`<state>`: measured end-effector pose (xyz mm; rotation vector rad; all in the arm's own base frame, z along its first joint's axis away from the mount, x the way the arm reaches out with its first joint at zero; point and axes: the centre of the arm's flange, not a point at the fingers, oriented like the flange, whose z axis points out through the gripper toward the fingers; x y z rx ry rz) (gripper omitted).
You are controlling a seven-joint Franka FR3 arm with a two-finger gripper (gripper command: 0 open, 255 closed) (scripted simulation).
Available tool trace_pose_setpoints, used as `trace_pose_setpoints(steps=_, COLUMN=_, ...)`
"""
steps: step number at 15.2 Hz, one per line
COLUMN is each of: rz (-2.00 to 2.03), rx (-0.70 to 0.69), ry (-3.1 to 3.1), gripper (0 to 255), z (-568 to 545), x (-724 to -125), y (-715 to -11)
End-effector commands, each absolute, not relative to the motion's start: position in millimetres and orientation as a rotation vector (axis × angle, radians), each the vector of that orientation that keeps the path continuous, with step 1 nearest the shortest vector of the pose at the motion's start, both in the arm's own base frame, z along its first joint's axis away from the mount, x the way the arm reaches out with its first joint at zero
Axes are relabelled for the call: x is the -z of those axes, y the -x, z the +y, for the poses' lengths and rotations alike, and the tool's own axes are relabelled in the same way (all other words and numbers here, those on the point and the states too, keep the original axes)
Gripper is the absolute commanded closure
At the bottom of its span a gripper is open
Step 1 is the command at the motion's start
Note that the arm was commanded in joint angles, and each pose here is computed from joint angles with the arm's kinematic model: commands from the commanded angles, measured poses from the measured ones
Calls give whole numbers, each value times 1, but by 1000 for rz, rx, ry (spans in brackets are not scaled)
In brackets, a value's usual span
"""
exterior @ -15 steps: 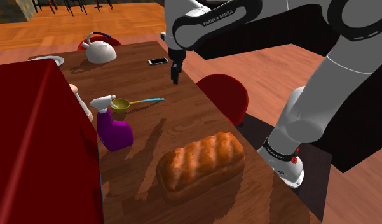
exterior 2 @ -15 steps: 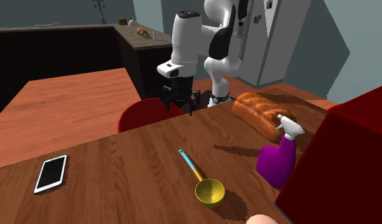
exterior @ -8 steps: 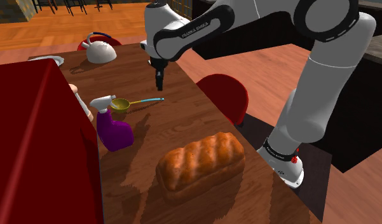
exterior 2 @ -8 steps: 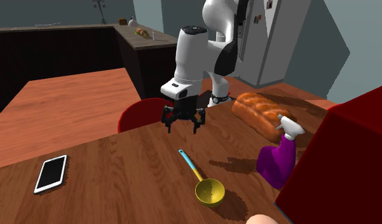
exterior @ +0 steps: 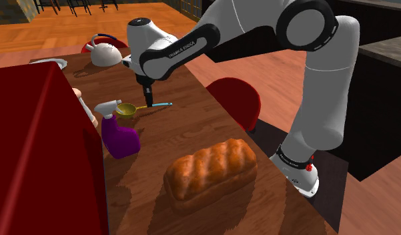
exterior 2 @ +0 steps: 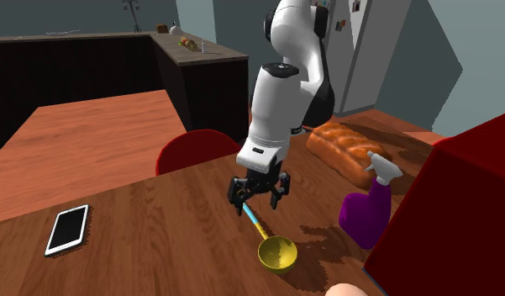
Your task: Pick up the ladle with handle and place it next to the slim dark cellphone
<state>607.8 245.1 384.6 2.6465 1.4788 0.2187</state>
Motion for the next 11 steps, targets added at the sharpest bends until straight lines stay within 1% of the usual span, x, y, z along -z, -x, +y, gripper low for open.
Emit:
trace_pose_setpoints(steps=1, rz=1564, rx=-234, ry=-2596, gripper=0, z=265, x=-377, y=-618)
trace_pose_setpoints(steps=3, rz=1618, rx=-243, ry=-2563, gripper=0, z=279, x=-371, y=-622)
trace_pose_setpoints(steps=11, rz=1618, rx=-243, ry=-2563, gripper=0, z=279, x=-331, y=-630)
